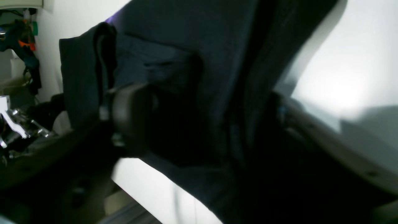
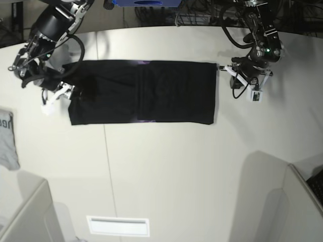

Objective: Fold the T-shirt properly
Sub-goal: 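Lower both grippers onto the two ends of the black strip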

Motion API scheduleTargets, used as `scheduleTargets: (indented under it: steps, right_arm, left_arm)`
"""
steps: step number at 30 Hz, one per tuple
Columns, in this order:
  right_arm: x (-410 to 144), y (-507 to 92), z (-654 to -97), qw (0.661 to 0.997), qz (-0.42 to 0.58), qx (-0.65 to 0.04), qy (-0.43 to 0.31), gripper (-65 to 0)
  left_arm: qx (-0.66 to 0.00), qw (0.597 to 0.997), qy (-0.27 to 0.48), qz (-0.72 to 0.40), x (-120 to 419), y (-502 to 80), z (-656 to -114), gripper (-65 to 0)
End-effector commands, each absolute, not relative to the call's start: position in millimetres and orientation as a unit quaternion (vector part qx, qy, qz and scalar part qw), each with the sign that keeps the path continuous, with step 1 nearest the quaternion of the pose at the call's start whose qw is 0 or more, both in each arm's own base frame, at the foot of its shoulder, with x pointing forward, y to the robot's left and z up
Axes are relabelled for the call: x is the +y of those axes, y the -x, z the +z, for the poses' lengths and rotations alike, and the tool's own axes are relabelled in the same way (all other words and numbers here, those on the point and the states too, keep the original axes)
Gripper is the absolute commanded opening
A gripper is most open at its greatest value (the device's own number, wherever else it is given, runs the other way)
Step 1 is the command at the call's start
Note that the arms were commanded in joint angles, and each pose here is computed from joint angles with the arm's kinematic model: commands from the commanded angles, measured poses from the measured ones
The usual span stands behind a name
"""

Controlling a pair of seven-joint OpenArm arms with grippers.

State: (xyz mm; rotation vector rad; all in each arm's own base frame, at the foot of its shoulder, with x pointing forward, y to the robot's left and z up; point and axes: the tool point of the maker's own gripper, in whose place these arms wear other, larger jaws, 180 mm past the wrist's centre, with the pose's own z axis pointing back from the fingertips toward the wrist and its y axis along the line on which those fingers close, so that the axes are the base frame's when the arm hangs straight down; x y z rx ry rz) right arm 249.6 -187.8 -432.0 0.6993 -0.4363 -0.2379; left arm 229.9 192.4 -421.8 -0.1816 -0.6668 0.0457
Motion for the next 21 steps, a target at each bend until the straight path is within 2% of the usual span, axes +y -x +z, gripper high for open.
scheduleTargets:
  steps: [1, 6, 7, 10, 12, 17, 21]
  right_arm:
    - [-191, -237, -439, 0.924, -0.105, -0.179, -0.322, -32.6]
    - [-192, -239, -438, 0.923, -0.104, -0.18, -0.323, -61.8]
    - [-192, -240, -438, 0.923, -0.106, -0.18, -0.322, -65.0]
    - [-192, -252, -429, 0.917, -0.147, -0.177, -0.325, -65.0]
    - [-196, -259, -413, 0.917, -0.151, -0.198, -0.312, -65.0]
    - [-190, -275, -368, 0.916, -0.105, -0.272, -0.276, -65.0]
    - [-161, -273, -357, 0.923, -0.037, -0.272, -0.27, -65.0]
  left_arm:
    - [-0.351, 0.932, 0.091, 0.02, 191, -242, -410, -65.0]
    - [-0.347, 0.931, 0.113, 0.026, 169, -244, -415, -65.0]
    - [-0.345, 0.931, 0.116, 0.025, 164, -244, -416, -65.0]
    - [-0.34, 0.932, 0.129, 0.017, 146, -246, -417, -65.0]
    - [-0.337, 0.932, 0.133, 0.013, 139, -246, -418, -65.0]
    - [-0.342, 0.929, 0.145, -0.002, 122, -256, -414, -65.0]
    - [-0.344, 0.926, 0.154, -0.01, 109, -261, -411, -65.0]
